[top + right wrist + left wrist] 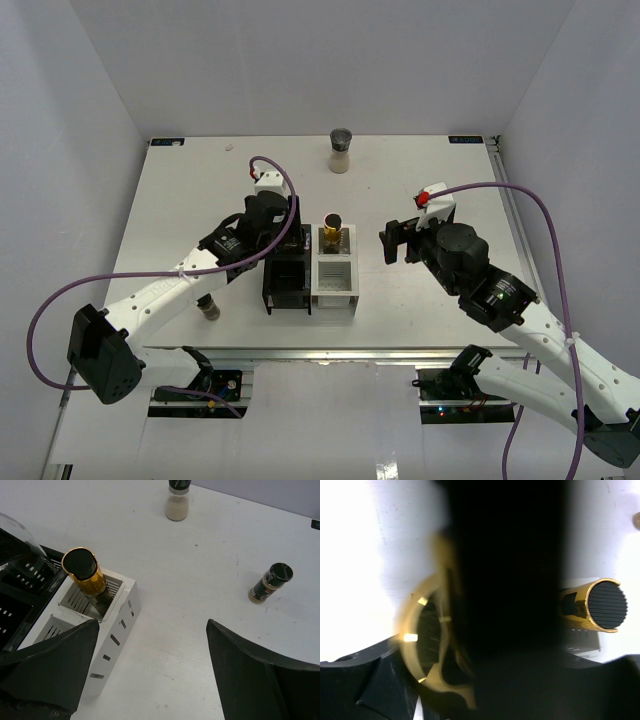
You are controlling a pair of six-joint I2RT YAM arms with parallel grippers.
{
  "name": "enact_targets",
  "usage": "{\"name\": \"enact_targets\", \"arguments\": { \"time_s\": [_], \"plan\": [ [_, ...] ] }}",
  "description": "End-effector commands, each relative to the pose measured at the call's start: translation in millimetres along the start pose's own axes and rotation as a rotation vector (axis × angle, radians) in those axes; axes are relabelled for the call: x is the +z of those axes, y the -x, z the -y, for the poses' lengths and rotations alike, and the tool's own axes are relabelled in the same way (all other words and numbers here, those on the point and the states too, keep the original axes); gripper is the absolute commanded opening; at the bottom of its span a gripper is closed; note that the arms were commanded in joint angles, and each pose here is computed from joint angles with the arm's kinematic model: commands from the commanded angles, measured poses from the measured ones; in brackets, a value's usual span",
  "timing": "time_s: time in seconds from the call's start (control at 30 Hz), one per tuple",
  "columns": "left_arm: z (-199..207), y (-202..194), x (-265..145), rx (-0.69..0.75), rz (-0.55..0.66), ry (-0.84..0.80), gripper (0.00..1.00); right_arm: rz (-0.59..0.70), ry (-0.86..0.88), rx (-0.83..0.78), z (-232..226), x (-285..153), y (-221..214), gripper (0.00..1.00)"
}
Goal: Organize the condiment bottles
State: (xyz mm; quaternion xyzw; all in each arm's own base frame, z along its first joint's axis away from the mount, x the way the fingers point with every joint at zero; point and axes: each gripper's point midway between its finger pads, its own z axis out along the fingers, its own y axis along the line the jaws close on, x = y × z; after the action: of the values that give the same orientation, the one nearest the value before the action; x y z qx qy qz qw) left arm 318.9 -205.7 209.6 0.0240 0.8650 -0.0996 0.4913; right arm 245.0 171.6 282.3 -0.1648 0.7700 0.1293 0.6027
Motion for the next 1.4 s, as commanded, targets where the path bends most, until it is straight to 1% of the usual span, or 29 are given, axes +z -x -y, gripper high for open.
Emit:
{"name": "enact_targets", "arguments": {
  "time_s": [0.0, 0.07, 0.13, 0.33, 0.47, 0.57, 0.7, 0.9, 1.0, 1.13, 1.2, 1.3, 1.37],
  "plan": [
    [9.3, 15.3, -13.1, -0.046, 0.039, -0.039, 0.84, 0.034, -0.025, -0.001, 5.8, -3.8, 10.4, 0.94],
    [10.1, 16.1, -17.5, -0.052, 0.034, -0.048, 0.91, 0.035, -0.027, -0.002, 6.4, -4.6, 12.2, 0.94],
    [10.2, 19.6, -24.0, -0.059, 0.037, -0.058, 0.94, 0.038, -0.026, -0.001, 6.2, -5.2, 14.3, 0.94],
    [14.2, 32.5, -42.7, -0.067, 0.034, -0.096, 0.96, 0.033, -0.018, 0.005, 4.1, -4.8, 17.0, 0.94],
    [31.7, 43.6, -65.4, -0.078, 0.009, -0.21, 0.97, 0.034, -0.013, 0.01, 1.0, -1.1, 22.3, 0.94],
    [45.2, 59.7, -85.0, -0.088, 0.016, -0.296, 0.98, 0.042, 0.005, 0.02, -4.3, 1.7, 32.6, 0.94],
    [50.3, 75.8, -102.3, -0.089, 0.027, -0.335, 0.98, 0.031, 0.04, 0.036, -15.0, 7.8, 38.5, 0.94],
    [46.3, 87.2, -113.5, -0.079, 0.035, -0.322, 0.98, 0.03, 0.064, 0.048, -21.1, 11.2, 39.8, 0.94],
    [42.9, 99.8, -123.6, -0.083, 0.067, -0.318, 0.98, 0.04, 0.053, 0.04, -19.9, 13.8, 45.2, 0.94],
    [34.9, 130.4, -141.8, -0.094, 0.141, -0.286, 0.98, 0.078, 0.032, 0.019, -20.8, 25.3, 64.3, 0.94],
    [30.6, 160.6, -158.2, -0.116, 0.212, -0.268, 0.98, 0.116, 0.03, 0.003, -22.0, 28.9, 82.7, 0.94],
    [16.8, 182.9, -156.8, -0.131, 0.255, -0.159, 0.98, 0.125, 0.028, -0.015, -23.5, 44.9, 99.5, 0.94],
    [12.0, 198.7, -156.9, -0.135, 0.284, -0.119, 0.98, 0.138, 0.039, -0.01, -25.4, 54.5, 120.6, 0.94]
  ]
}}
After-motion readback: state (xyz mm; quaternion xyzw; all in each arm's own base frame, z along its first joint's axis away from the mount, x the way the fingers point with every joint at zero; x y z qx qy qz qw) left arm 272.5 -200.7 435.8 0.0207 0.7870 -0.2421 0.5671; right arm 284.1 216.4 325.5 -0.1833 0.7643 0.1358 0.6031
